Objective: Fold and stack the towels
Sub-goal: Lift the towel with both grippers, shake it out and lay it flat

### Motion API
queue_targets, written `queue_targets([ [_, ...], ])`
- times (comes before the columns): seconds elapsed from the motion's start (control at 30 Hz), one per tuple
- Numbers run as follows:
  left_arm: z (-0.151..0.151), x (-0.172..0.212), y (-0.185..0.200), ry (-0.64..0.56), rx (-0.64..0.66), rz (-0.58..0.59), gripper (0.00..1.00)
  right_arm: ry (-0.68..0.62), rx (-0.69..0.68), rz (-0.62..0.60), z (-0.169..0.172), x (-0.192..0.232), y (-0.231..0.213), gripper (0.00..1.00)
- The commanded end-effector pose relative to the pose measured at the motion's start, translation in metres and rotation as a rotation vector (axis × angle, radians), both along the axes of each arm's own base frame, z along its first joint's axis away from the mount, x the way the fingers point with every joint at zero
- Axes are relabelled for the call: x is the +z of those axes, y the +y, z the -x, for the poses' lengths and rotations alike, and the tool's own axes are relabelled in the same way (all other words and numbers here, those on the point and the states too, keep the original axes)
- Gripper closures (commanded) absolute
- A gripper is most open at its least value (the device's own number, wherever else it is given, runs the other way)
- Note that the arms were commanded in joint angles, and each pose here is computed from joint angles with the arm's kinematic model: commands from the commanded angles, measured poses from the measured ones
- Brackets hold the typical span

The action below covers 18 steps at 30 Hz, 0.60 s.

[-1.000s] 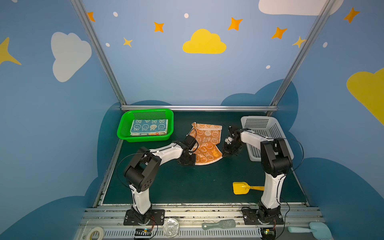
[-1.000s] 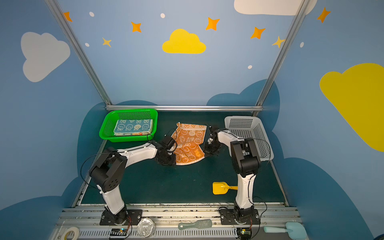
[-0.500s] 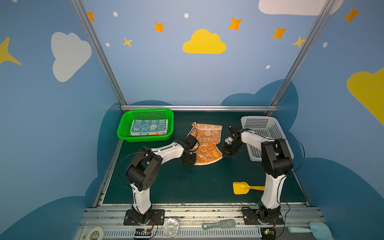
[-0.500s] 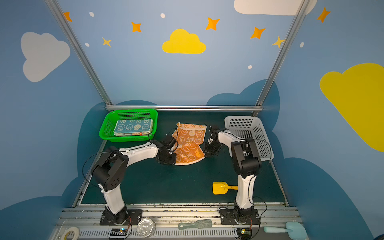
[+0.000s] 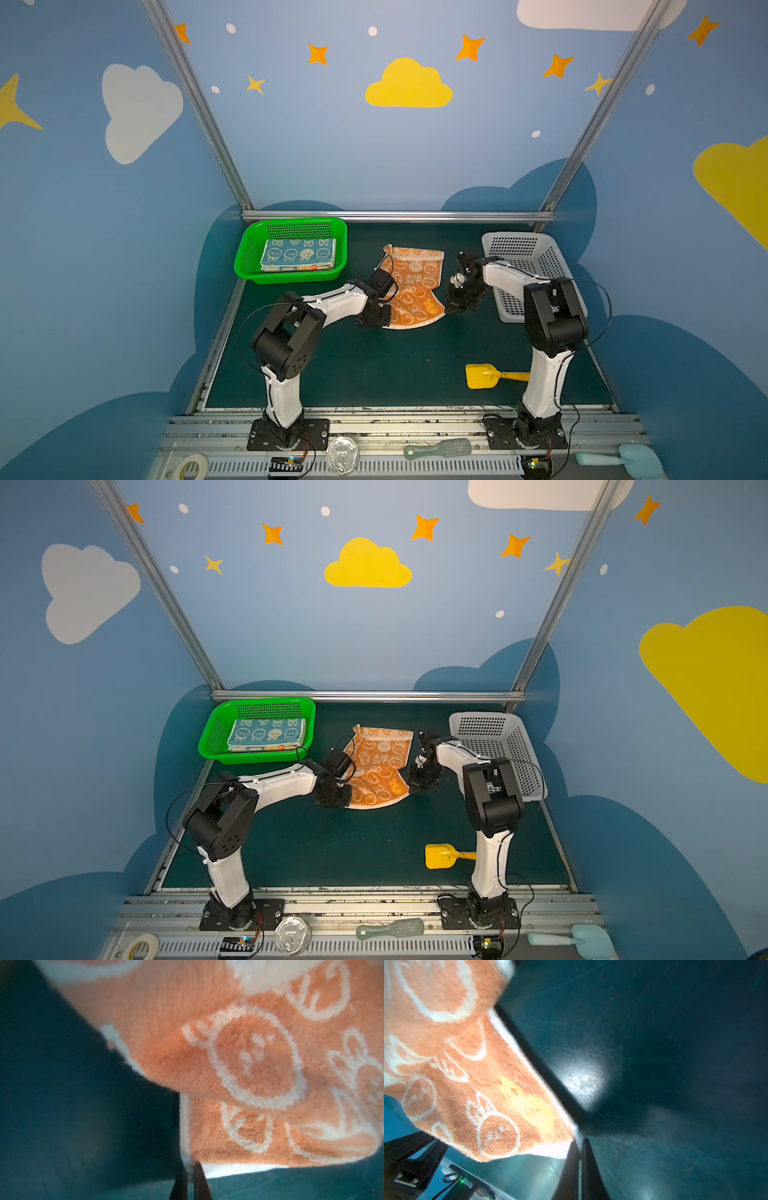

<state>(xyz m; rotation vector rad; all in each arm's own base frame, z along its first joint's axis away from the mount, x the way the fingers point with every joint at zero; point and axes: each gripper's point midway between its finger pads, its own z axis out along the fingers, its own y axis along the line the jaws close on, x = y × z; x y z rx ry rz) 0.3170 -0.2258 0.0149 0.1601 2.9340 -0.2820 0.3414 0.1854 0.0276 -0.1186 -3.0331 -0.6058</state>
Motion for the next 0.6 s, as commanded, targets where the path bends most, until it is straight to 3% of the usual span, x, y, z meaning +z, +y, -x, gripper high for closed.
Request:
queue_targets([
  [0.0,0.008,-0.042,0.024,0.055,0.007,-0.108,0.97,-0.026,0.016,-0.014,0.003,0.019,0.003,1.00],
  [0.1,-0.006,-0.023,0.026,0.026,0.027,-0.072,0.97,-0.049,0.022,-0.015,0.002,0.036,0.003,1.00],
  [0.17,-0.023,0.011,0.028,-0.036,0.052,-0.025,0.97,-0.082,0.026,-0.021,-0.002,0.057,0.003,1.00],
  [0.33,-0.073,0.135,0.038,-0.262,0.119,0.083,0.97,-0.219,0.024,-0.031,-0.018,0.140,0.003,1.00],
  [0.57,-0.111,0.317,0.050,-0.634,0.165,0.188,0.97,-0.486,0.038,-0.087,-0.036,0.277,0.006,1.00],
])
